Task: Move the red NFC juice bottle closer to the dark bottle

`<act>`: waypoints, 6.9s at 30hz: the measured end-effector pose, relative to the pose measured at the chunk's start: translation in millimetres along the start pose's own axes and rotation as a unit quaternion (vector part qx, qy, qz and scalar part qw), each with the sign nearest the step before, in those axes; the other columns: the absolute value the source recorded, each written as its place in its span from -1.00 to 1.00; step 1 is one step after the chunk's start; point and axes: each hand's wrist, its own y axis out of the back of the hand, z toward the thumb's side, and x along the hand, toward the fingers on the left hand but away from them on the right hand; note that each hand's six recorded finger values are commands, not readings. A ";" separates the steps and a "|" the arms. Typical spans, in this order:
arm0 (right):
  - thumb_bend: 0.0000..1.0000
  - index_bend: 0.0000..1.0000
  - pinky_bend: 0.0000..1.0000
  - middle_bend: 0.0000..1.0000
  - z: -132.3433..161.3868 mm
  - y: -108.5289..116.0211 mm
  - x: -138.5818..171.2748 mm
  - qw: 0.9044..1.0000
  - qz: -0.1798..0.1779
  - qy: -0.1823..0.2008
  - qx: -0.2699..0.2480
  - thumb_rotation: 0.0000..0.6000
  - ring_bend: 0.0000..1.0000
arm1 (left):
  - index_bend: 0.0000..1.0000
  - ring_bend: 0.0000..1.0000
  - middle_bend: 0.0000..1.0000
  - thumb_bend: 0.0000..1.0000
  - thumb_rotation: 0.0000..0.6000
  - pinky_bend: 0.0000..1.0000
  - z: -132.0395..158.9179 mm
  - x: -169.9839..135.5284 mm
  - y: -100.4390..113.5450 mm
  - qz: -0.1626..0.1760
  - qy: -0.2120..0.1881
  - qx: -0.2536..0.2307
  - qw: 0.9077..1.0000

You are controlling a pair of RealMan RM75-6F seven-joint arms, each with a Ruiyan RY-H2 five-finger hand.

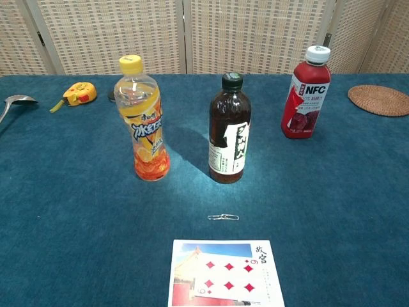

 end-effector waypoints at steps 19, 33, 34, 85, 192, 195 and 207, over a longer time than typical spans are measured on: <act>-0.27 -0.43 -0.22 -0.47 2.1 1.3 -22.6 0.999 -0.029 -0.011 -0.009 1.00 -0.50 | -0.36 -0.20 -0.23 -0.67 1.00 0.20 -0.5 -4.3 -2.6 -0.018 0.004 -0.007 1.000; -0.49 -0.47 -0.47 -0.54 22.3 7.4 -107.1 0.995 -0.069 -0.012 -0.070 1.00 -0.56 | -0.34 -0.20 -0.23 -0.67 1.00 0.20 0.4 -1.8 6.5 -0.008 0.003 -0.021 1.000; -0.49 -0.47 -0.47 -0.54 22.7 6.9 -112.8 0.994 -0.071 -0.014 -0.078 1.00 -0.56 | -0.34 -0.20 -0.23 -0.67 1.00 0.20 0.1 -1.9 6.4 -0.009 0.004 -0.021 1.000; -0.98 -0.57 -0.49 -0.64 21.5 -77.0 -259.4 0.972 0.087 -0.024 -0.218 1.00 -0.73 | -0.34 -0.19 -0.23 -0.67 1.00 0.20 -27.5 5.3 -4.6 -0.029 0.052 -0.018 0.998; -1.00 -0.89 -0.41 -0.67 64.4 -71.8 -153.4 0.965 0.140 0.097 -0.200 1.00 -0.65 | -0.34 -0.19 -0.22 -0.67 1.00 0.20 -15.1 0.1 -6.5 -0.041 0.037 -0.014 0.998; -1.00 -0.89 -0.41 -0.67 56.9 -58.5 -143.1 0.978 0.119 0.090 -0.143 1.00 -0.65 | -0.34 -0.19 -0.22 -0.67 1.00 0.20 -13.5 -0.2 -7.4 -0.042 0.034 -0.014 0.998; -1.00 -0.85 -0.41 -0.64 17.5 6.4 -63.2 0.999 0.028 -0.003 0.029 1.00 -0.65 | -0.33 -0.25 -0.22 -0.67 1.00 0.20 -7.3 -0.4 -9.8 -0.035 0.025 -0.010 0.999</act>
